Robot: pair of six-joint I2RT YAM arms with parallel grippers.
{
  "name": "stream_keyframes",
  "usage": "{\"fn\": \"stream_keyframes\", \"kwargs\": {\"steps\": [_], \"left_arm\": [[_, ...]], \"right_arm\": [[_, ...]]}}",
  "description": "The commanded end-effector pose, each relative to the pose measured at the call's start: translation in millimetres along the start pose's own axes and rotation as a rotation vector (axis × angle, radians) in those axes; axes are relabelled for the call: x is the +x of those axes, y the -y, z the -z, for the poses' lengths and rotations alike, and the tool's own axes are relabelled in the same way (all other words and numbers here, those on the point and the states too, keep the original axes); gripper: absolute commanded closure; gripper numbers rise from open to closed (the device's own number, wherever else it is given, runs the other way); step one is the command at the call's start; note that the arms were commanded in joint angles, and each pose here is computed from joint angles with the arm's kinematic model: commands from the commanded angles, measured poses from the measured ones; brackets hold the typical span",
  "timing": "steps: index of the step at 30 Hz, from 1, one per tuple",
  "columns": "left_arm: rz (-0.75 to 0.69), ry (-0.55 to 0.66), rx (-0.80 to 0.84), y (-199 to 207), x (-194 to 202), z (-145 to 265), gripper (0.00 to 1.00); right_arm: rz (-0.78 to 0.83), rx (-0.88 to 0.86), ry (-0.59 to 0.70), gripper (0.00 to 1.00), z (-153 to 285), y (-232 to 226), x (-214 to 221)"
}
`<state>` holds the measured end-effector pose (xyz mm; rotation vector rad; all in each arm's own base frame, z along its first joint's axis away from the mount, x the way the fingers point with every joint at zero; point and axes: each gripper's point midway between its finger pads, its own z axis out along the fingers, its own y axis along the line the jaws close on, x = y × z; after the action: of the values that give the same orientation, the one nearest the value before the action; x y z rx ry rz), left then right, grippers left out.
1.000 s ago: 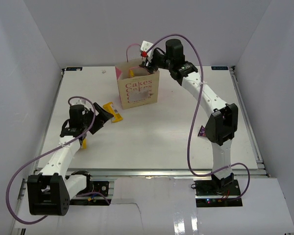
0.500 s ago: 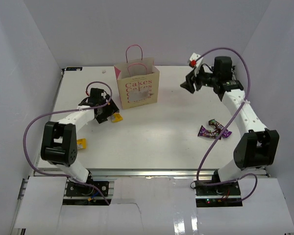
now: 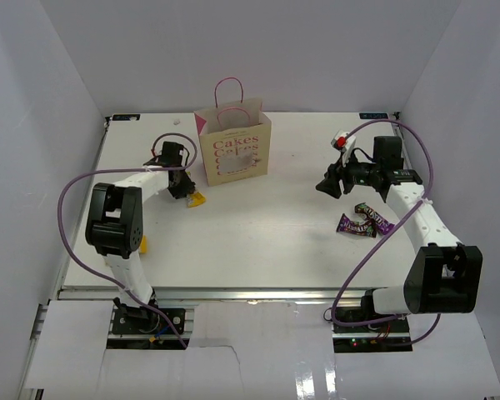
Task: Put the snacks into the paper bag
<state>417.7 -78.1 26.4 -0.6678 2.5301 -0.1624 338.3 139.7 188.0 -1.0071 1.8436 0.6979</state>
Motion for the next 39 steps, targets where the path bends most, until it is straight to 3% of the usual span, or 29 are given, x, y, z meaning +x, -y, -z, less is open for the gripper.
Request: {"fn": "stream_keyframes", "kwargs": {"steps": [1, 6, 9, 14, 17, 23, 29, 31, 39], "left_arm": [[0.007, -0.005, -0.022, -7, 2, 5, 0.67], [-0.064, 0.100, -0.001, -13, -17, 37, 0.81], [-0.188, 0.283, 0.075, -1, -57, 84, 0.90], [-0.488, 0.661, 0.258, 34, -117, 200, 0.99], [-0.618, 0.854, 0.342, 59, -146, 259, 1.00], [-0.887, 1.053, 0.582, 133, -177, 323, 1.00], [-1.027, 1.101, 0.744, 196, -190, 335, 1.00], [-1.055, 1.078, 0.764, 213, -186, 319, 1.00], [-1.073, 0.978, 0.756, 219, -158, 278, 1.00]], "right_arm": [[0.019, -0.007, 0.054, 0.39, 7, -2, -16], [0.010, 0.002, 0.060, 0.40, 11, 2, -15], [0.005, 0.005, 0.059, 0.40, 12, 3, -13], [0.005, 0.011, 0.059, 0.40, 13, 6, -12], [0.009, 0.011, 0.059, 0.40, 13, 7, -13], [0.020, 0.015, 0.062, 0.40, 14, 8, -15], [0.020, 0.022, 0.060, 0.40, 17, 4, -12], [0.022, 0.024, 0.059, 0.40, 17, 3, -12], [-0.005, 0.079, 0.052, 0.40, 31, 15, 1]]}}
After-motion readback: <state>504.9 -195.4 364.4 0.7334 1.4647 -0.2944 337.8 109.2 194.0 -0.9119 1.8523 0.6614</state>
